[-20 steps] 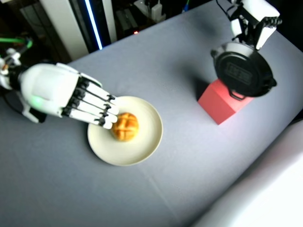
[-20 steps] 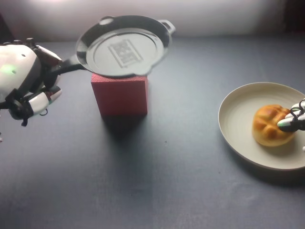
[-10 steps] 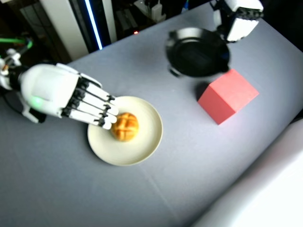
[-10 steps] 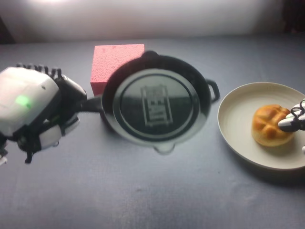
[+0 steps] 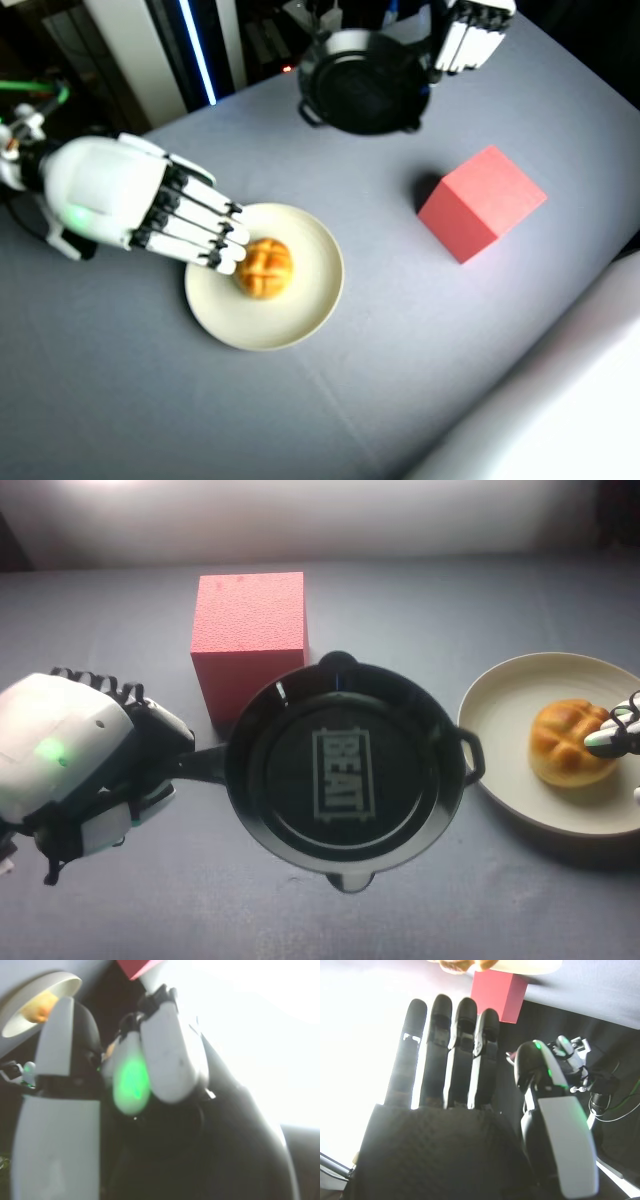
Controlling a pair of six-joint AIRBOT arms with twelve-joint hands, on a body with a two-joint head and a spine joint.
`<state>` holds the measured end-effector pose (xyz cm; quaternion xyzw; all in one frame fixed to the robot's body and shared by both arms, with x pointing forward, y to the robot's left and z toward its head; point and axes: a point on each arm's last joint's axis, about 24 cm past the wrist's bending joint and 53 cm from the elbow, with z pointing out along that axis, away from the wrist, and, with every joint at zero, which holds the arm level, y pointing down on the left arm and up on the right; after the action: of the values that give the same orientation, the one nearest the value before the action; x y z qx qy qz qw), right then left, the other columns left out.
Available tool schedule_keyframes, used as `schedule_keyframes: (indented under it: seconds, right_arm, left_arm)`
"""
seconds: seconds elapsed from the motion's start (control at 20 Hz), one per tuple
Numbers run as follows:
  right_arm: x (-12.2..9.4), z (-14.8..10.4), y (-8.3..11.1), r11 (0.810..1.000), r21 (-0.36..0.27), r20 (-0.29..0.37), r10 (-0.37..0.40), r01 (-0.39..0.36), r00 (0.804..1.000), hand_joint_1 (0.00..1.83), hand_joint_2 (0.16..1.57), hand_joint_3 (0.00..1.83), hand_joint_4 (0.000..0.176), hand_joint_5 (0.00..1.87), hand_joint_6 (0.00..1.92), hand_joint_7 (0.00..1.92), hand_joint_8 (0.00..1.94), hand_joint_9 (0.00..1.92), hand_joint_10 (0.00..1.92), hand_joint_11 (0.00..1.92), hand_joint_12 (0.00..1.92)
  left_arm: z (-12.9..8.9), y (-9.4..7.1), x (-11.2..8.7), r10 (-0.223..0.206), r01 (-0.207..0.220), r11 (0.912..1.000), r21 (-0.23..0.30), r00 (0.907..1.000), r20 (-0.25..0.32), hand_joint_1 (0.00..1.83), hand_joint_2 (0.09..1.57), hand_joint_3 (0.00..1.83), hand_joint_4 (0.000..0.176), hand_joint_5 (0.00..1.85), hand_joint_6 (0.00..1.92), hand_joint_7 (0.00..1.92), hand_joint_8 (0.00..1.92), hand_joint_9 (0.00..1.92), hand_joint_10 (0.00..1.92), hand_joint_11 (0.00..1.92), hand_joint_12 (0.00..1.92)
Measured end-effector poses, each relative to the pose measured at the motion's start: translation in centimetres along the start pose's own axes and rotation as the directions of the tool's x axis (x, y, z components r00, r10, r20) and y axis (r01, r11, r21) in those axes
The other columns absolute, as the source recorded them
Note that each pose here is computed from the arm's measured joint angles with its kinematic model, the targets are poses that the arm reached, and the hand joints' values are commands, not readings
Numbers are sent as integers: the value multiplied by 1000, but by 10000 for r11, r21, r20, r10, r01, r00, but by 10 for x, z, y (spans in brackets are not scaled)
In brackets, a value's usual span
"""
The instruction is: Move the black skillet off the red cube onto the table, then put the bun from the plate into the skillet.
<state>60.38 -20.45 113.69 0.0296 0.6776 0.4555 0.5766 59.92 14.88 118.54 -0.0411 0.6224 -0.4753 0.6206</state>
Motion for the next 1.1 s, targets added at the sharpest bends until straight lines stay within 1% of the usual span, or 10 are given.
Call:
schedule_keyframes:
  seconds: [0.2, 0.35, 0.45, 0.75, 0.8, 0.85, 0.9, 0.95, 1.0, 1.1]
  right_arm:
    - [0, 0, 0, 10000, 8, -8, 0, 0, 10000, 530, 1381, 1, 8, 742, 0, 736, 0, 646, 3, 235, 842]
    - [0, 0, 0, 10000, 11, -11, 0, 0, 10000, 497, 1381, 1, 17, 747, 1, 732, 0, 647, 2, 236, 845]
    - [0, 0, 0, 10000, 19, -8, 3, -3, 10000, 549, 1374, 0, 0, 772, 3, 753, 2, 675, 4, 244, 913]
    - [1, -2, -3, 9999, 115, -38, 21, -20, 10000, 555, 1387, 2, 0, 745, 0, 729, 1, 654, 6, 234, 906]
    - [1, -1, -4, 9999, 134, -45, 24, -23, 10000, 564, 1386, 1, 0, 747, 0, 734, 1, 659, 3, 251, 879]
    - [1, -1, -3, 9999, 128, -35, 29, -28, 10000, 539, 1387, 1, 8, 741, 0, 722, 0, 644, 1, 240, 868]
    - [1, -1, -4, 9999, 131, -38, 29, -28, 10000, 547, 1388, 1, 3, 743, 1, 723, 1, 643, 1, 238, 859]
    - [1, -1, -3, 9999, 129, -40, 35, -35, 10000, 546, 1388, 0, 15, 733, 0, 714, 0, 636, 0, 232, 852]
    - [1, -1, -4, 9999, 131, -37, 40, -40, 10000, 609, 1384, 0, 0, 741, 2, 726, 3, 659, 7, 274, 863]
    - [1, -2, -4, 9999, 136, -38, 41, -40, 10000, 586, 1383, 0, 16, 748, 3, 730, 3, 659, 4, 268, 860]
  left_arm:
    - [-1, 12, 30, -42, -4, 9991, -417, 9941, -1088, 1360, 1241, 10, 0, 1298, 1921, 1594, 1921, 1720, 1921, 1585, 1921]
    - [0, 27, 36, -22, -85, 9966, -817, 9914, -1307, 1404, 1247, 5, 0, 1293, 1921, 1597, 1921, 1727, 1921, 1691, 1921]
    - [-1, 41, 37, 402, -597, 9893, -1330, 9887, -1445, 1437, 1231, 0, 0, 1288, 1921, 1574, 1921, 1701, 1921, 1730, 1921]
    - [-3, 55, 42, 712, -1033, 9781, -1805, 9818, -1759, 1318, 1174, 0, 0, 1096, 1921, 1317, 1921, 1504, 1921, 1577, 1921]
    - [-3, 55, 42, 717, -1043, 9776, -1827, 9816, -1770, 1288, 1122, 4, 0, 993, 1921, 1226, 1921, 1434, 1921, 1520, 1921]
    - [-3, 55, 42, 720, -1044, 9777, -1821, 9817, -1765, 1238, 1098, 1, 37, 907, 1921, 1084, 1921, 1298, 1921, 1394, 1921]
    - [-3, 55, 42, 738, -1063, 9776, -1819, 9814, -1771, 1219, 1079, 0, 50, 848, 1921, 980, 1921, 1196, 1921, 1307, 1921]
    - [-3, 55, 42, 738, -1066, 9773, -1830, 9814, -1774, 1182, 1057, 0, 5, 750, 1918, 861, 1921, 1071, 1921, 1189, 1921]
    - [-4, 54, 43, 778, -1104, 9773, -1809, 9809, -1783, 1168, 1006, 0, 0, 630, 1653, 613, 1921, 775, 1921, 881, 1921]
    - [-4, 51, 45, 739, -1067, 9783, -1775, 9805, -1821, 1070, 1014, 1, 14, 536, 1432, 346, 1921, 478, 1921, 557, 1921]
